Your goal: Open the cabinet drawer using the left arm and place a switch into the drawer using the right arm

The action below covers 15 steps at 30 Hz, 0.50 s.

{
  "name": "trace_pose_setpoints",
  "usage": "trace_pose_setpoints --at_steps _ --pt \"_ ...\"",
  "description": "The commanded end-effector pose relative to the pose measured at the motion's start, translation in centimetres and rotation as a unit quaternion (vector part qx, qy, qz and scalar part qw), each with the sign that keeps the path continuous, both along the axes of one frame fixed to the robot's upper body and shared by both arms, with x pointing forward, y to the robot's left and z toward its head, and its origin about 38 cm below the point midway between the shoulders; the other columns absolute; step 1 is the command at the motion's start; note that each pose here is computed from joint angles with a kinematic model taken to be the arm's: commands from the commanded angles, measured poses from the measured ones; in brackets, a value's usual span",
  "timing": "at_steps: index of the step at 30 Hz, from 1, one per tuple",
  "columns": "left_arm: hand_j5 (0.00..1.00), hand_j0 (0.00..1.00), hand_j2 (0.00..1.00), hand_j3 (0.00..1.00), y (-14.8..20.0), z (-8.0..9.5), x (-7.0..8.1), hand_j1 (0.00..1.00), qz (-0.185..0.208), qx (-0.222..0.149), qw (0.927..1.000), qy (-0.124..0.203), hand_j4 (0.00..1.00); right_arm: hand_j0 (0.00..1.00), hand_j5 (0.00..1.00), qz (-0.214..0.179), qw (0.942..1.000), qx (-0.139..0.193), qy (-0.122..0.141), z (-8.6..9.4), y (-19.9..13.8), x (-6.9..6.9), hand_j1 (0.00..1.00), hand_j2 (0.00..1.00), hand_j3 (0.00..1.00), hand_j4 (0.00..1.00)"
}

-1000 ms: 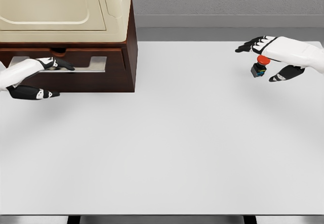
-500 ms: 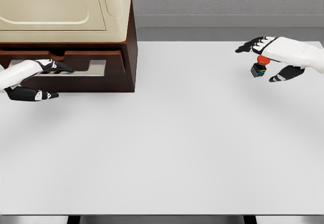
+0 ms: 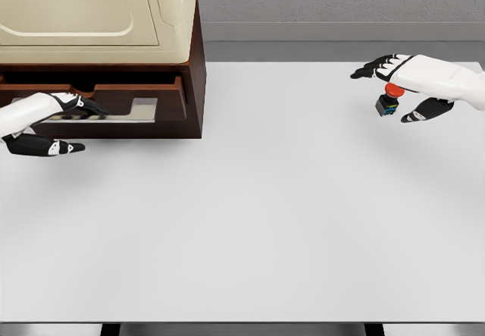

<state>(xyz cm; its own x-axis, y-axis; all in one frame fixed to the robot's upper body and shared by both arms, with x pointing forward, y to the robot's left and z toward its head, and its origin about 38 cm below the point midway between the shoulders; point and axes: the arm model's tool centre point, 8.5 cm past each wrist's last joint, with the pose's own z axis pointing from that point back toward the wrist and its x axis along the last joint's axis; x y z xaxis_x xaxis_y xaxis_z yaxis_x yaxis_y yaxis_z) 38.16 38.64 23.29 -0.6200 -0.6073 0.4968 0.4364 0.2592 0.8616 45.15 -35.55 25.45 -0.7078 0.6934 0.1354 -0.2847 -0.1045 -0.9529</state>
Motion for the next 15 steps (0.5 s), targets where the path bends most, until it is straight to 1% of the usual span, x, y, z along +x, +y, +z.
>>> trace_pose_setpoints --at_steps 1,4,5,7,13,15 --pt "0.75 0.75 0.75 0.75 -0.1 0.5 0.0 0.75 0.003 -0.018 0.9998 0.000 0.75 1.00 1.00 -0.001 1.0000 0.003 0.000 0.1 0.0 0.0 1.00 1.00 1.00 1.00" --pt "0.74 0.74 0.74 0.74 0.0 0.4 0.0 0.74 0.004 -0.017 0.9998 0.001 0.74 1.00 1.00 -0.002 1.0000 0.003 -0.001 0.2 -0.1 0.0 1.00 1.00 1.00 1.00" --pt "0.72 0.72 0.72 0.72 -0.1 -0.1 -0.2 0.72 0.003 -0.018 0.9998 0.007 0.72 1.00 1.00 -0.002 1.0000 0.003 0.000 0.1 -0.1 0.0 1.00 1.00 1.00 1.00" --pt "0.72 0.72 0.72 0.72 0.0 -0.2 -0.3 0.72 0.004 -0.018 0.9998 0.009 0.72 1.00 1.00 -0.005 1.0000 0.003 0.001 0.1 -0.3 0.1 1.00 1.00 1.00 1.00" --pt "0.70 0.70 0.70 0.70 0.0 -0.1 -0.3 0.70 0.004 -0.017 0.9998 0.007 0.70 1.00 1.00 -0.007 1.0000 0.003 0.003 0.0 -0.4 0.1 1.00 1.00 1.00 1.00" --pt "0.70 0.70 0.70 0.70 -0.1 -0.1 -0.4 0.70 0.002 -0.018 0.9998 0.007 0.70 1.00 1.00 -0.023 0.9997 0.006 0.003 -0.1 -0.9 1.1 1.00 1.00 1.00 1.00"
